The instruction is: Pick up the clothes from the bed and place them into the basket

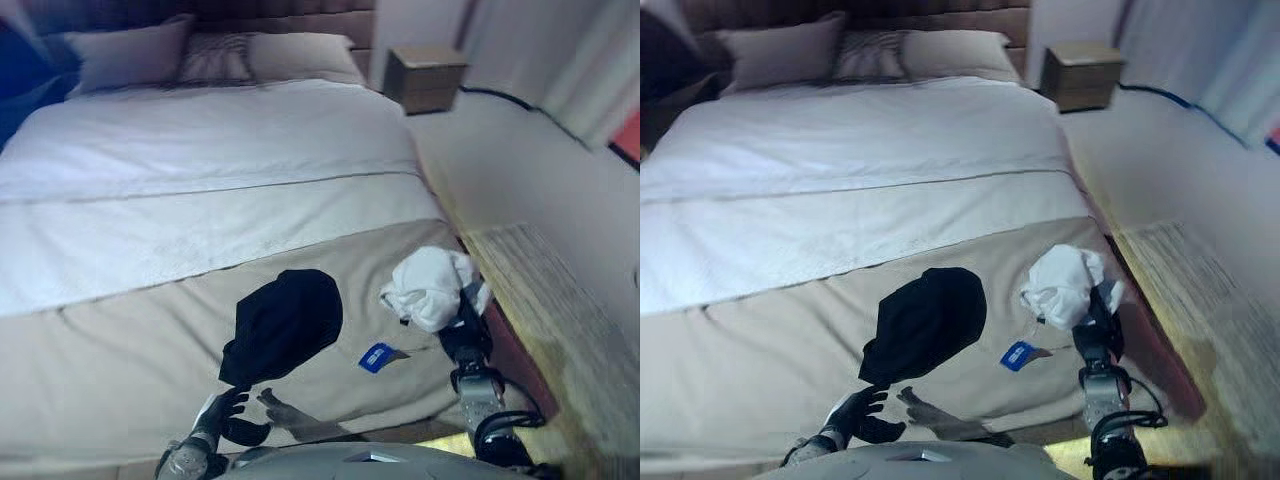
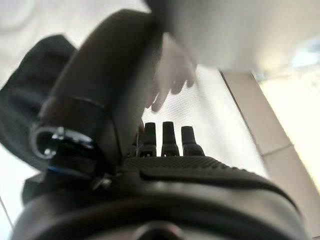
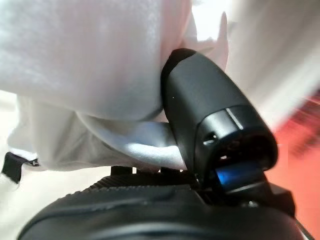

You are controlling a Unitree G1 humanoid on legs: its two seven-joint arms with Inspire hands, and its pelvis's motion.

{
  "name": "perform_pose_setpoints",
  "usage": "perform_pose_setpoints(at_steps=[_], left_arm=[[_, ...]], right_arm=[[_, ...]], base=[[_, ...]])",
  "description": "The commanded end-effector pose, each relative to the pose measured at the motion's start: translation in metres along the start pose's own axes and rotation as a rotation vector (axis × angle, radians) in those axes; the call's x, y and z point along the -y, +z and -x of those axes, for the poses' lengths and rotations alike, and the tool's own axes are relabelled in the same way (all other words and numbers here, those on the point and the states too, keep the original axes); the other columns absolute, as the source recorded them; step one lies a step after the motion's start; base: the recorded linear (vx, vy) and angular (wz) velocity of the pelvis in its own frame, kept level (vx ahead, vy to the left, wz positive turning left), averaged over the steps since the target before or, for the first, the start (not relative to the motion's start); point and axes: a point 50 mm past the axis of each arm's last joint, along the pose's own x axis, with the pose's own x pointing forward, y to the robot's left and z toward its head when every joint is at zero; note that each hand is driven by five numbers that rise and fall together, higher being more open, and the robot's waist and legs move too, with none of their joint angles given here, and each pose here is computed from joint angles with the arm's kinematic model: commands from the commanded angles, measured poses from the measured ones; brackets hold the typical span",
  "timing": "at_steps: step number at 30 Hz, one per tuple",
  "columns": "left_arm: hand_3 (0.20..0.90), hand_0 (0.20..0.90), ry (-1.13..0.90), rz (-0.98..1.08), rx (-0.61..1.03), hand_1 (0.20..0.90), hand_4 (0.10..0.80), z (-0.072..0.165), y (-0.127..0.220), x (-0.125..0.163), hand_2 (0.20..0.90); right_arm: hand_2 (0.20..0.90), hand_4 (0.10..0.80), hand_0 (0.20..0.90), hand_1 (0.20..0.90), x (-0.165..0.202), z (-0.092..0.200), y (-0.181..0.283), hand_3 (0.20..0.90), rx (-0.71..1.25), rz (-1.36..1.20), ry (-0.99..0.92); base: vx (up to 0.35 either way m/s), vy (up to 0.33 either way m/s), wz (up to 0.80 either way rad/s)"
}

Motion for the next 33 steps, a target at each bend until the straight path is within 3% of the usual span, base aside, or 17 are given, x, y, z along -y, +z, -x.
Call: perform_pose_setpoints(at_steps=[1, 9, 15, 18, 23, 30, 33], left_arm=[[0.9, 0.9, 0.014, -0.043, 0.082, 0.9, 0.8, -0.006, 0.02, -0.01, 0.9], [0.9, 0.9, 0.099, -0.036, 0.03, 0.9, 0.8, -0.004, 0.013, -0.037, 0.9], [0.9, 0.9, 0.133, 0.053, 0.04, 0.9, 0.8, -0.007, 0.019, -0.038, 0.9], [0.9, 0.9, 0.142, 0.082, 0.063, 0.9, 0.8, -0.008, 0.023, -0.036, 0.9], [0.9, 0.9, 0.118, 0.095, 0.103, 0.9, 0.8, -0.012, 0.034, -0.031, 0.9], [0.9, 0.9, 0.065, 0.093, 0.096, 0.9, 0.8, -0.006, 0.019, -0.022, 0.9], [0.9, 0.9, 0.081, 0.102, 0.101, 0.9, 0.8, -0.008, 0.024, -0.029, 0.9]], right_arm=[[0.3, 0.1, 0.3, 0.3, -0.036, -0.01, 0.032, 0.2, 0.213, -0.071, 0.138], [0.3, 0.1, 0.3, 0.3, -0.033, -0.011, 0.03, 0.2, 0.206, -0.018, 0.083], [0.3, 0.1, 0.3, 0.3, -0.046, -0.02, 0.021, 0.2, 0.18, 0.052, 0.038], [0.3, 0.1, 0.3, 0.3, -0.053, -0.022, 0.006, 0.2, 0.165, 0.083, -0.034], [0.3, 0.1, 0.3, 0.3, -0.034, -0.022, 0.005, 0.2, 0.174, 0.159, -0.222], [0.3, 0.1, 0.3, 0.3, 0.001, -0.02, 0.024, 0.2, 0.23, 0.254, -0.439], [0.3, 0.1, 0.3, 0.3, 0.039, -0.009, 0.037, 0.2, 0.24, 0.246, -0.588]], base=[[-0.153, 0.123, -0.58], [-0.192, 0.099, -0.72], [-0.225, -0.017, -0.64], [-0.148, -0.25, -1.75], [-0.031, -0.192, -1.13], [0.015, 0.063, -0.83], [0.085, 0.172, -0.51]])
